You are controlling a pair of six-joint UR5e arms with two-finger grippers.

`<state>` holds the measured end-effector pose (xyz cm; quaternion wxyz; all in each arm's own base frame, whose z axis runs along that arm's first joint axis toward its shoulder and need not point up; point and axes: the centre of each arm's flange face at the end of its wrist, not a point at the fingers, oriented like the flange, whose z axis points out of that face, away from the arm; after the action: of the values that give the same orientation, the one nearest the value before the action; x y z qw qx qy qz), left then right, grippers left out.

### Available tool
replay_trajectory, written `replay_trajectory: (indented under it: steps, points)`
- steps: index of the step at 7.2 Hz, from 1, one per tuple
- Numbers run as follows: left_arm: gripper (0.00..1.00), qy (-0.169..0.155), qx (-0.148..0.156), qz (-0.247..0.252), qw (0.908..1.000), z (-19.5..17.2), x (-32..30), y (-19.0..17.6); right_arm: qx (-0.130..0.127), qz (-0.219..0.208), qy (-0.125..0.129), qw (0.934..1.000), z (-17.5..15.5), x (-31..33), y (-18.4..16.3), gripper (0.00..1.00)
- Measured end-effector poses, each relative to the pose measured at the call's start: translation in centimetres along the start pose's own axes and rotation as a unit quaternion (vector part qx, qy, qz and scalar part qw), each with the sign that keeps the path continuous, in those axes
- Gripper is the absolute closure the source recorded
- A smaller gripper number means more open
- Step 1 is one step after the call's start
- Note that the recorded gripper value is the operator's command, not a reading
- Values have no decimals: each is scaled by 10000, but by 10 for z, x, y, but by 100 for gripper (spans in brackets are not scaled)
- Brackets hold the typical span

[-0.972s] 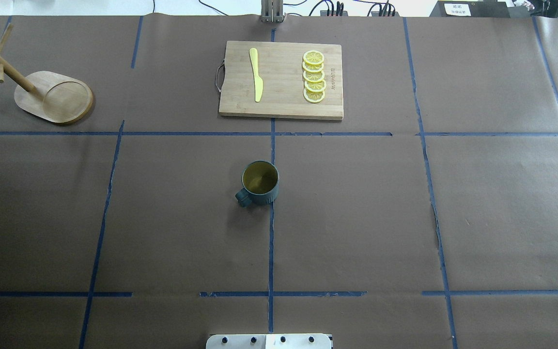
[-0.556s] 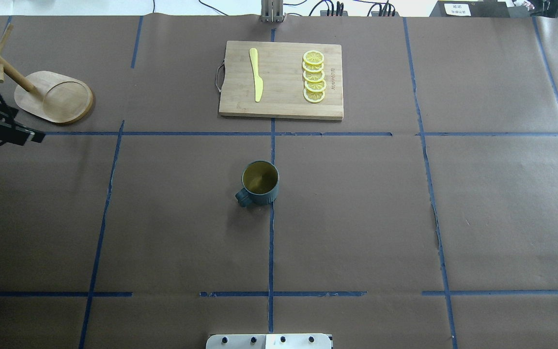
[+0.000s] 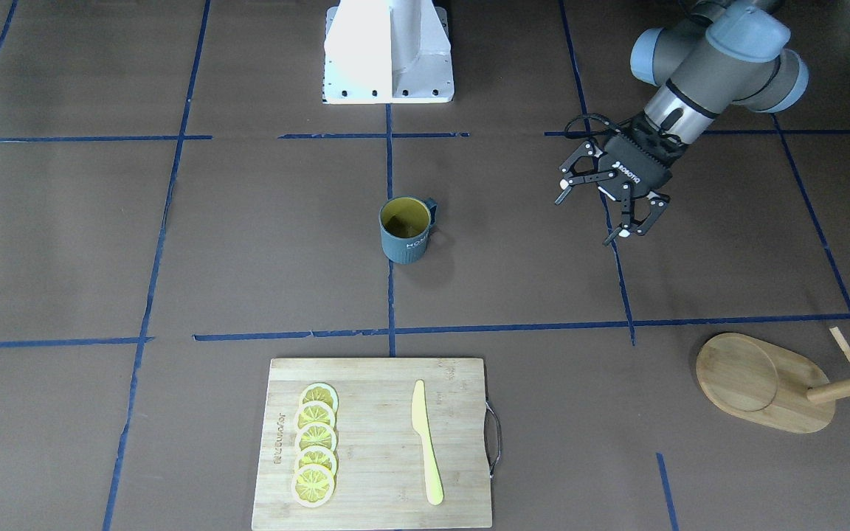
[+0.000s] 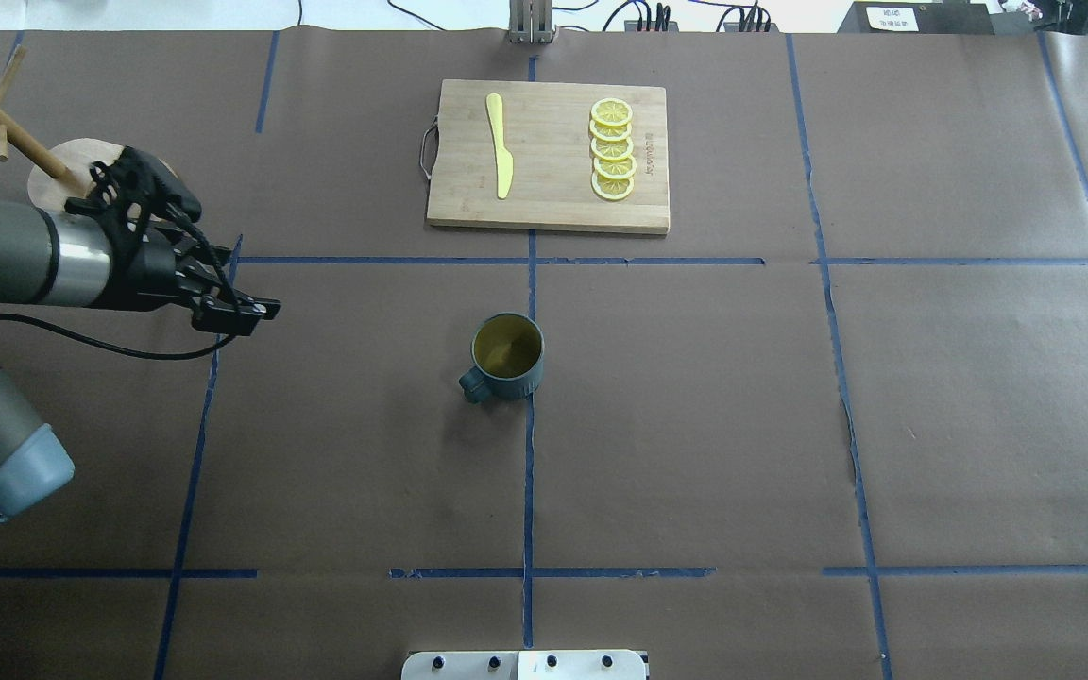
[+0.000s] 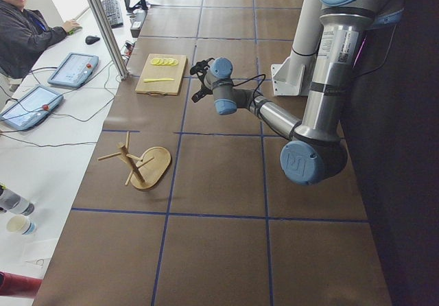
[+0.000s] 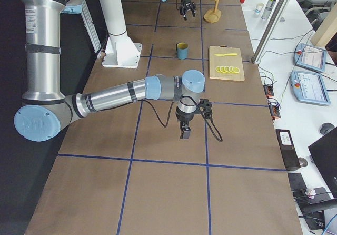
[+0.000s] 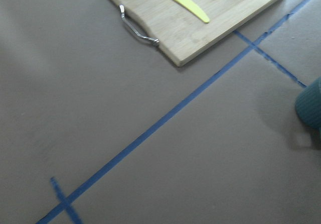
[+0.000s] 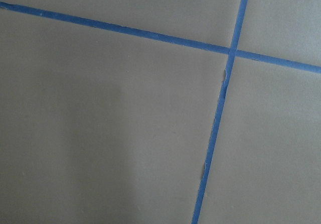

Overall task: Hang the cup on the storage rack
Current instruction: 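Move the left gripper in toward the mug at the table center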

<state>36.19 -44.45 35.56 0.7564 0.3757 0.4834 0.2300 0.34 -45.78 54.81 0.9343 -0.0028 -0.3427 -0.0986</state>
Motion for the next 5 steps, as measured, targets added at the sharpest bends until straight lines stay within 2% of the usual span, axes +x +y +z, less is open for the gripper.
replay_trajectory:
  steps: [2,5]
  points:
    - [0,99,578,-57,9983,49,52,11,-2,3,0,10000,0,0,0,0]
    - [0,23,878,30,9961,97,148,42,3,3,0,10000,0,0,-1,0]
